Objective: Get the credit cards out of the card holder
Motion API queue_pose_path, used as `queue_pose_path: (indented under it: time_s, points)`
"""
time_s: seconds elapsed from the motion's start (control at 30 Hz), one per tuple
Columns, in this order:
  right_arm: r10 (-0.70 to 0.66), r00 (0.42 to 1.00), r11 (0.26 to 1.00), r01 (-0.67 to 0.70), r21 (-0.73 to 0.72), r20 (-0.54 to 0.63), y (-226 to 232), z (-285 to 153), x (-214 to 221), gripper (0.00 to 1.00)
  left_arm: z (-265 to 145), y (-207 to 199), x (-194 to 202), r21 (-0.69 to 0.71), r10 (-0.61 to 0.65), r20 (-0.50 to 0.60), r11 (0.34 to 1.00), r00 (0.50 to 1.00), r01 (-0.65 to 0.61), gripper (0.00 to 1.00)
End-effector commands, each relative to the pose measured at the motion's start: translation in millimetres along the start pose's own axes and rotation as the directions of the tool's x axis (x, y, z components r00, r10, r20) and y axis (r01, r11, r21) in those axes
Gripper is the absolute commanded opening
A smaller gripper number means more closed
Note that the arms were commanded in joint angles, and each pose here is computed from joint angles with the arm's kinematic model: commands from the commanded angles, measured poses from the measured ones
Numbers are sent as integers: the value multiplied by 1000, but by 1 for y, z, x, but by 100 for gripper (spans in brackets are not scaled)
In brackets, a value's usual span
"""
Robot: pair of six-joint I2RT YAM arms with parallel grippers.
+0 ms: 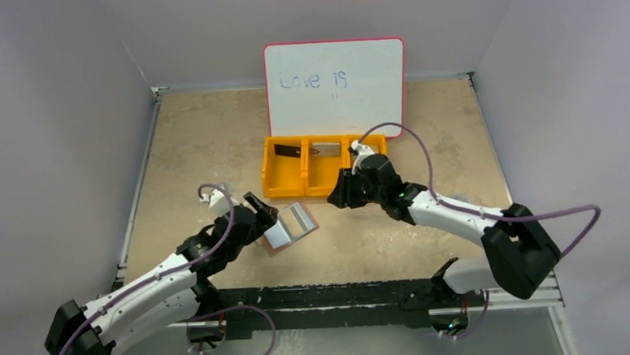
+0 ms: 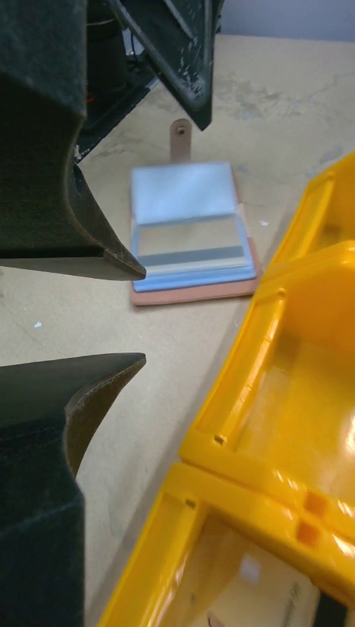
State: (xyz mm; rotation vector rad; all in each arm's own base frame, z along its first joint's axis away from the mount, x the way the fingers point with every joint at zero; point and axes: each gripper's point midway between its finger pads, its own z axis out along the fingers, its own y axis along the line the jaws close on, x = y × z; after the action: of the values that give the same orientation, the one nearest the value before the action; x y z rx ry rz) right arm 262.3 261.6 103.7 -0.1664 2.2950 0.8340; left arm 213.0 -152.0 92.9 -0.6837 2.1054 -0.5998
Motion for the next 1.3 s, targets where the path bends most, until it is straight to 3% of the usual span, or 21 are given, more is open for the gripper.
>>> queue_pose_path:
  time_s: [0.0, 0.13, 0.43, 0.73, 0.97, 1.17, 1.27]
  points:
    - [24, 999, 1000, -24, -19, -37, 19, 21, 14, 43, 0, -31, -25, -33, 88, 43, 996, 995, -86, 79]
    - [-46, 997, 995, 41, -90, -57, 44, 34, 19, 45, 4, -11, -30, -200, 217, 27, 958, 976, -207, 77]
    - [-122, 985, 992, 119, -31, -125, 77, 80, 48, 44, 1, 29, -25, -267, 187, 55, 949, 981, -166, 78]
    - [-158, 978, 984, 167, 56, -138, 61, 69, 50, 44, 11, 51, 10, -244, 128, -26, 961, 991, -130, 75]
    - [-164, 962, 986, 163, -22, -218, 64, 75, 77, 40, 17, 55, 20, -242, 134, -57, 960, 989, -144, 56]
    - [-151, 952, 986, 164, 24, -266, 52, 85, 89, 39, 19, 59, 24, -249, 152, -75, 954, 985, -166, 42]
    - [-153, 956, 985, 167, 34, -251, 53, 82, 85, 42, 20, 58, 26, -241, 162, -82, 954, 983, -177, 29]
